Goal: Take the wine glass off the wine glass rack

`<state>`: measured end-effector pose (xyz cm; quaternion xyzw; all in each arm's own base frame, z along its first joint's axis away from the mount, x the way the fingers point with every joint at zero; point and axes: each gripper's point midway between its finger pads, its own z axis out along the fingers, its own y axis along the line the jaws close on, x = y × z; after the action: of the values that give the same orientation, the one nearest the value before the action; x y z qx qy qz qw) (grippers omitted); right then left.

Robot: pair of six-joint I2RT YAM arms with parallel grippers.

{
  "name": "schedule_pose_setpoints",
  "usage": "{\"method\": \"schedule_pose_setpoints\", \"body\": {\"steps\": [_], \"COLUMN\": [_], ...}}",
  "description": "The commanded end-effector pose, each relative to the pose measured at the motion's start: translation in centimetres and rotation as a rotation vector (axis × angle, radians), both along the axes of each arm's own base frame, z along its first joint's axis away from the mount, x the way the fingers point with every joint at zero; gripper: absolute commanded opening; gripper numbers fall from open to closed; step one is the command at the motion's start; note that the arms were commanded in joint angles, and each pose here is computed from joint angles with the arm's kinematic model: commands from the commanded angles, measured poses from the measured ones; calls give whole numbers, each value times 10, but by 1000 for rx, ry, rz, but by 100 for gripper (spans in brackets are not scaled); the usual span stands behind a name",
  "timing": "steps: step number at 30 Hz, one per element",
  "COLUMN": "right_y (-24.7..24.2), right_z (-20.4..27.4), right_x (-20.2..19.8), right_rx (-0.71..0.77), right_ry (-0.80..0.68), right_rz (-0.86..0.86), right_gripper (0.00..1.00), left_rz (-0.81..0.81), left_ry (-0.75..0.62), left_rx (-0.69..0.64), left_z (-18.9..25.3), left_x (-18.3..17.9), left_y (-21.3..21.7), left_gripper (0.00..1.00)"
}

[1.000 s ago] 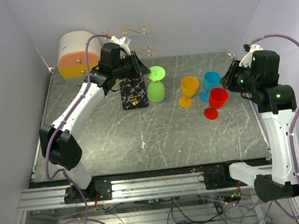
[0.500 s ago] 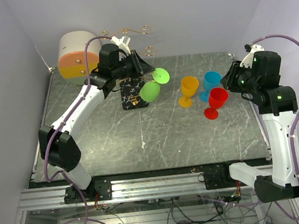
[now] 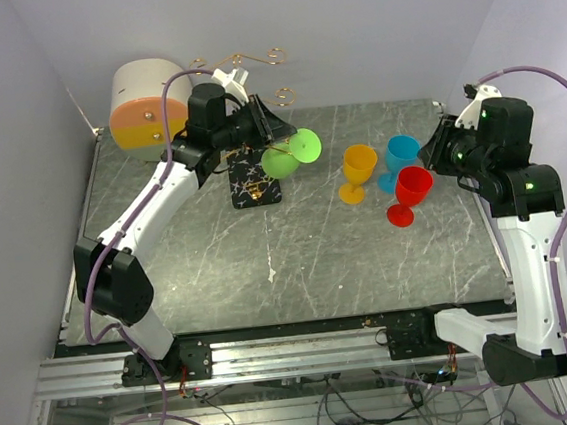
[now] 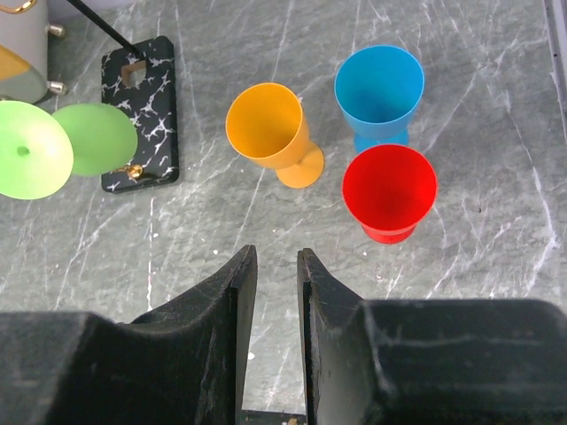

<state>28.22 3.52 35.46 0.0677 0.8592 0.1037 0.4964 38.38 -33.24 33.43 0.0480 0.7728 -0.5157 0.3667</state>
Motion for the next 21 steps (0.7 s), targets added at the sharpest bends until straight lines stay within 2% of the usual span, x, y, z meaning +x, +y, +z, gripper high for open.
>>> {"method": "schedule_pose_setpoints", "body": {"steps": [1, 6, 13, 15, 21], "right_y": [1, 4, 5, 5, 4], "right_z": [6, 9, 7, 8, 6], "right_x": [1, 2, 2, 3, 3], "right_rx": [-4, 6, 11, 11, 11], "right_ry": [-31, -42, -35, -40, -38], "right_rz": [16, 28, 31, 32, 27], "right_gripper": [25, 25, 25, 25, 25], "left_rz": [-62, -60, -73, -77, -63], "left_ry": [-30, -19, -29, -29, -34], "left_rx": [10, 85, 72, 77, 71], "left_z": [8, -6, -3, -3, 3], "left_x": [-11, -12, -16, -15, -17], "left_y": [-10, -7, -10, -11, -8], "left_gripper": [29, 30, 28, 25, 7]}}
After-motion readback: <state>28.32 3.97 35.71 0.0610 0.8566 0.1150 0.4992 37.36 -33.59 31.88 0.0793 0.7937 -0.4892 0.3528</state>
